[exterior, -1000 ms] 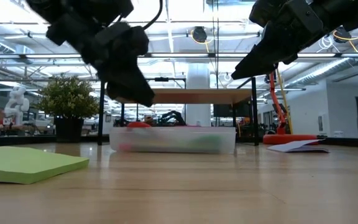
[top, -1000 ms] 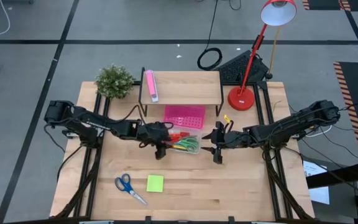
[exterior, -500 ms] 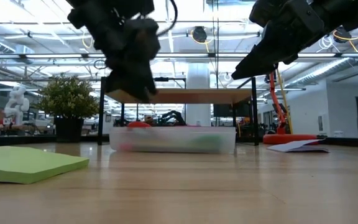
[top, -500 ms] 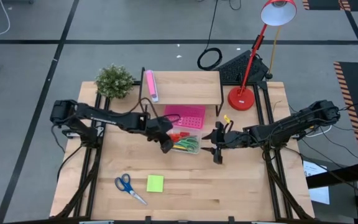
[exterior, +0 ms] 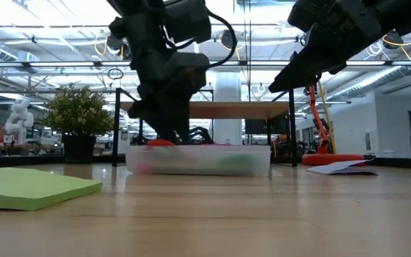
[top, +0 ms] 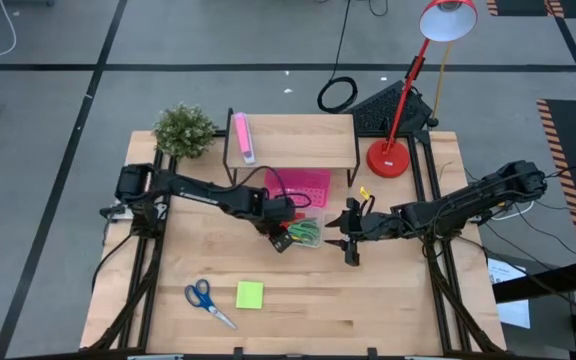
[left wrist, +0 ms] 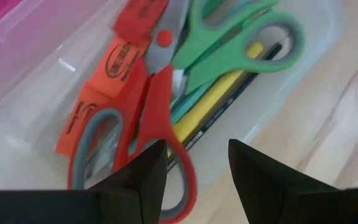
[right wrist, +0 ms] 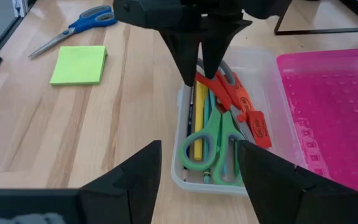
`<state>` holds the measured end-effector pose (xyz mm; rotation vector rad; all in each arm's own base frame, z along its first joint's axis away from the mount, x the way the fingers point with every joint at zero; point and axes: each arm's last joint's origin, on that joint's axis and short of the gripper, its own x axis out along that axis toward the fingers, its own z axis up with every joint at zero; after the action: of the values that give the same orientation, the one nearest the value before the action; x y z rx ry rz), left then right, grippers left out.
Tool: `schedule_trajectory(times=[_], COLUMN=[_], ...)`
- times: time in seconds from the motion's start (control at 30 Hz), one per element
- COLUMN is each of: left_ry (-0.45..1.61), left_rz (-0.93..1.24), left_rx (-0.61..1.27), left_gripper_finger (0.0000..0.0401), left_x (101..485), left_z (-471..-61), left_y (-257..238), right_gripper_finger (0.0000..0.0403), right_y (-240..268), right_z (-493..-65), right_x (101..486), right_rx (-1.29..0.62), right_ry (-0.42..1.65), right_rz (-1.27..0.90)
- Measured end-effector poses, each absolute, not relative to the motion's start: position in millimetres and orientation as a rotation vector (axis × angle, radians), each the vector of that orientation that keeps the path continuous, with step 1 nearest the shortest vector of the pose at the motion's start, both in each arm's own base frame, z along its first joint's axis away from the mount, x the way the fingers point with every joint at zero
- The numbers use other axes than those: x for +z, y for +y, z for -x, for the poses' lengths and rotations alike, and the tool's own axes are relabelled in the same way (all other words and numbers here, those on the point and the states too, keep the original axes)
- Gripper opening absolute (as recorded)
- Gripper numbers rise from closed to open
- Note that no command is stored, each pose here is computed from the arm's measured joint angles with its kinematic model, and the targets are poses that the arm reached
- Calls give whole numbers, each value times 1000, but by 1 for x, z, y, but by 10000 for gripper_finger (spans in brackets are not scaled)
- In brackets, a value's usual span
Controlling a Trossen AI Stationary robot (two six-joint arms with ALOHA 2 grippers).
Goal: Pack school essentials
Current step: Put the red scissors into the supply box
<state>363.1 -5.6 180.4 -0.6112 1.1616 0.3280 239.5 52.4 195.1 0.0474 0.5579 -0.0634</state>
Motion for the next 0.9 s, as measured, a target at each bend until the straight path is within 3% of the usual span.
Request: schedule_trajectory(times=[0.3,0.67,0.9], left_ry=[1185,1213,1201], left_rz=[625,553,534], left_rx=[365,358,343], left_gripper_finger=[168,59,26], left_x=[175,165,164], left_z=[-363,-364,-366], left_y=[-5,-3,-3], right_gripper_finger=[203,203,203], right_y=[52,52,52], right_z=[-240,-240,-240], right_x=[195,195,196], right_rx=[-64,-63,-62], right_ry=[557,557,555], right_rz=[-41,-38,-35])
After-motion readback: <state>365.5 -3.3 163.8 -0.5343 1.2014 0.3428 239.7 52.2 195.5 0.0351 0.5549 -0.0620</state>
